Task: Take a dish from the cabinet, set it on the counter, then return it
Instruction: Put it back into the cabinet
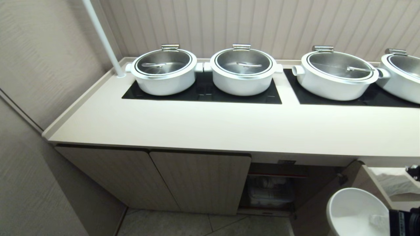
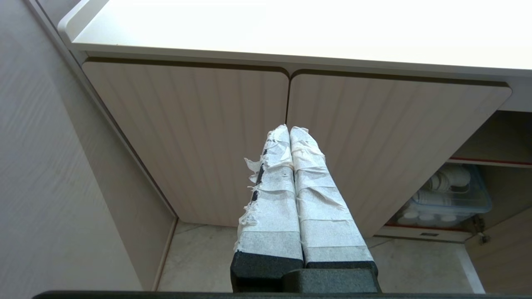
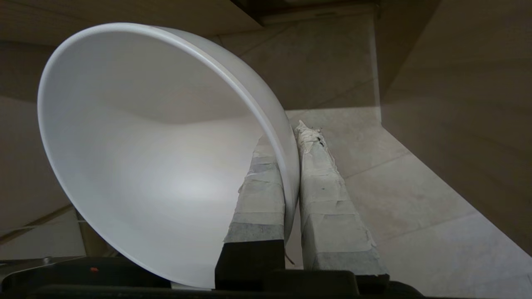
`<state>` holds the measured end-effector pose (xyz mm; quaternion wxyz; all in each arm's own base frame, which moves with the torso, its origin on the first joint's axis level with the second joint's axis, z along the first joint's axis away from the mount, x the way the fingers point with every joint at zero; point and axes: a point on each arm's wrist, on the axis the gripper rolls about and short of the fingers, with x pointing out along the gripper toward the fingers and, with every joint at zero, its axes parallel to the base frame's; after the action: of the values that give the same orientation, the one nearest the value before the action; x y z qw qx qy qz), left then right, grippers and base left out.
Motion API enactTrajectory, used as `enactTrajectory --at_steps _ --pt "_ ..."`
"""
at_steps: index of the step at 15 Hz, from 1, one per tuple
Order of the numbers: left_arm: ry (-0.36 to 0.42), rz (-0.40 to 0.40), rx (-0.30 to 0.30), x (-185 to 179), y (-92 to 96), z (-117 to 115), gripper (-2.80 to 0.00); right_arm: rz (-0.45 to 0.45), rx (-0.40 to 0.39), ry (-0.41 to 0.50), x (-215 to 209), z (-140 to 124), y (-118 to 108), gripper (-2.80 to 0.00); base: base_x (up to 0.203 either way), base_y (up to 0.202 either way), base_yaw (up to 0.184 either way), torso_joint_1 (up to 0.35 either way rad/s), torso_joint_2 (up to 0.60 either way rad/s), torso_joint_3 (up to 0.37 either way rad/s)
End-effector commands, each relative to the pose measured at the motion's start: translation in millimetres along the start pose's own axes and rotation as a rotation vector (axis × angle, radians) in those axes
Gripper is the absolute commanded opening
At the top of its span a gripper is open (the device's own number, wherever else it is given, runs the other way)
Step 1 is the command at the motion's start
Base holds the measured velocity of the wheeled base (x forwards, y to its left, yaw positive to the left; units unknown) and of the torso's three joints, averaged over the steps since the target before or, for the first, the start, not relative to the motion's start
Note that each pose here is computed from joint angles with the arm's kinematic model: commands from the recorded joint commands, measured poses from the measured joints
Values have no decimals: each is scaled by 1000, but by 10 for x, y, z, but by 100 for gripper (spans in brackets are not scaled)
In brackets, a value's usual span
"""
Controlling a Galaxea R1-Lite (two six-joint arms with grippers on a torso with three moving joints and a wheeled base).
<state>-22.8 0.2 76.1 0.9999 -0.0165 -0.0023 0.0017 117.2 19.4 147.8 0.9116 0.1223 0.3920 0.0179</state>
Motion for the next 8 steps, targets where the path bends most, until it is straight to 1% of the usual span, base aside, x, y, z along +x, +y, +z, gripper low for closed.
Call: enactTrajectory --at_steps 1,4,5,8 --pt "-1 0 -1 -1 0 1 -280 6 -2 -16 -36 12 5 -280 0 0 0 0 0 0" --pt "-2 1 -1 -1 0 2 -280 10 -25 -31 -105 -25 -6 -280 0 0 0 0 0 0" --pt "-2 0 -1 -1 0 2 -280 5 -54 -19 -135 -69 -21 -280 0 0 0 0 0 0" --pt "-1 1 -1 0 0 0 -280 2 -60 11 -136 -112 -34 -280 0 0 0 0 0 0"
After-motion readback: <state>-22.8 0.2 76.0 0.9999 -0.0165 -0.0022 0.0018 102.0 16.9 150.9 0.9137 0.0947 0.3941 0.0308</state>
